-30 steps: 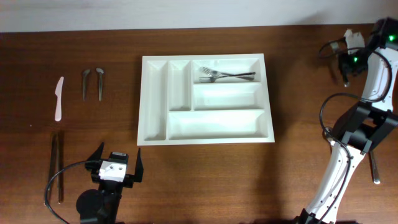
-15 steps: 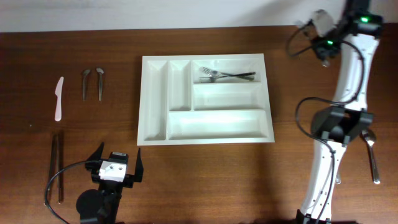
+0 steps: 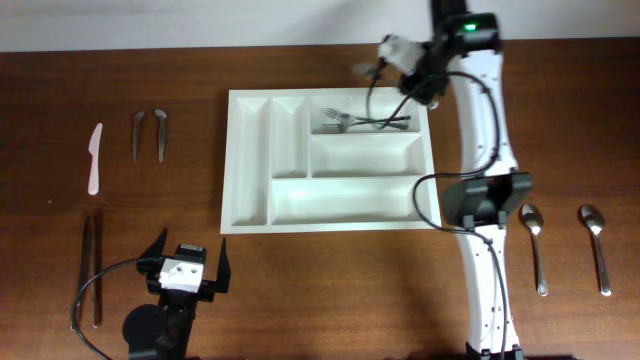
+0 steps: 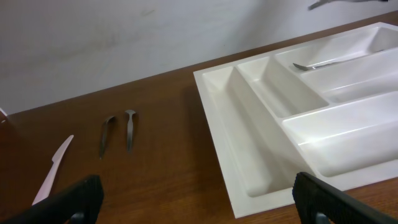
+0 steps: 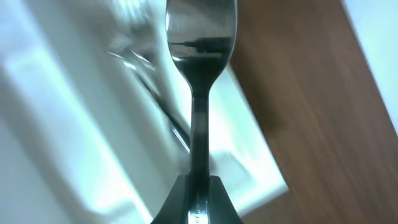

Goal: Pack container
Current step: 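Lower the fork into the top-right compartment beside the other forks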

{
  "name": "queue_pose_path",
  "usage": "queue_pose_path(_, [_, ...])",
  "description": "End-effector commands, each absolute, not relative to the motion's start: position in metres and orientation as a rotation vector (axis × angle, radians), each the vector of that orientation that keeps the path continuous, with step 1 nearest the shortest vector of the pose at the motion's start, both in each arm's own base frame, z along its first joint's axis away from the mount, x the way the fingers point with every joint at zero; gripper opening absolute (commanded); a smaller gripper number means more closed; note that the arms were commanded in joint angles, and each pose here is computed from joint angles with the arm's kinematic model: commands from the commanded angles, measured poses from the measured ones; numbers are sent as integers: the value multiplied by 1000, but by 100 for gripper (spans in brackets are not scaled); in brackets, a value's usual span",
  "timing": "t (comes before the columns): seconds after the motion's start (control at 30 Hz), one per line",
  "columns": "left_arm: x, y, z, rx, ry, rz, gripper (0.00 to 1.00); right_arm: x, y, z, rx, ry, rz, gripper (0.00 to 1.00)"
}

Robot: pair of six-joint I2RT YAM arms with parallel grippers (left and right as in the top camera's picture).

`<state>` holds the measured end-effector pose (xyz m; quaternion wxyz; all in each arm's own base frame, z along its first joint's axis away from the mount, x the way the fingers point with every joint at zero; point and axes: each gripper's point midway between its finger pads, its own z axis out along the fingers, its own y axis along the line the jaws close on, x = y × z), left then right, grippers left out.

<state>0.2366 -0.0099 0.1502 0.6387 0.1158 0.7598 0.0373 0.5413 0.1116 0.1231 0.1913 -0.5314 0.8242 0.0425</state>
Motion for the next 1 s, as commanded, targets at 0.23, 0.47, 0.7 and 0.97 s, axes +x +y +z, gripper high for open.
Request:
queue_pose_path(0.23, [237, -10, 148, 262, 1738, 85, 99, 525, 156, 142, -1688, 2112, 187, 4])
queue_pose_path(0.47, [237, -10, 148, 262, 1738, 85, 99, 515, 153, 109, -1799, 2136, 247, 4])
queue_pose_path(0.7, [237, -10, 148, 262, 1738, 85, 99, 511, 152, 74, -1824, 2194, 305, 4])
queue_pose_path(0.97, [237, -10, 148, 262, 1738, 85, 99, 512, 152, 67, -1823, 2199, 306, 4])
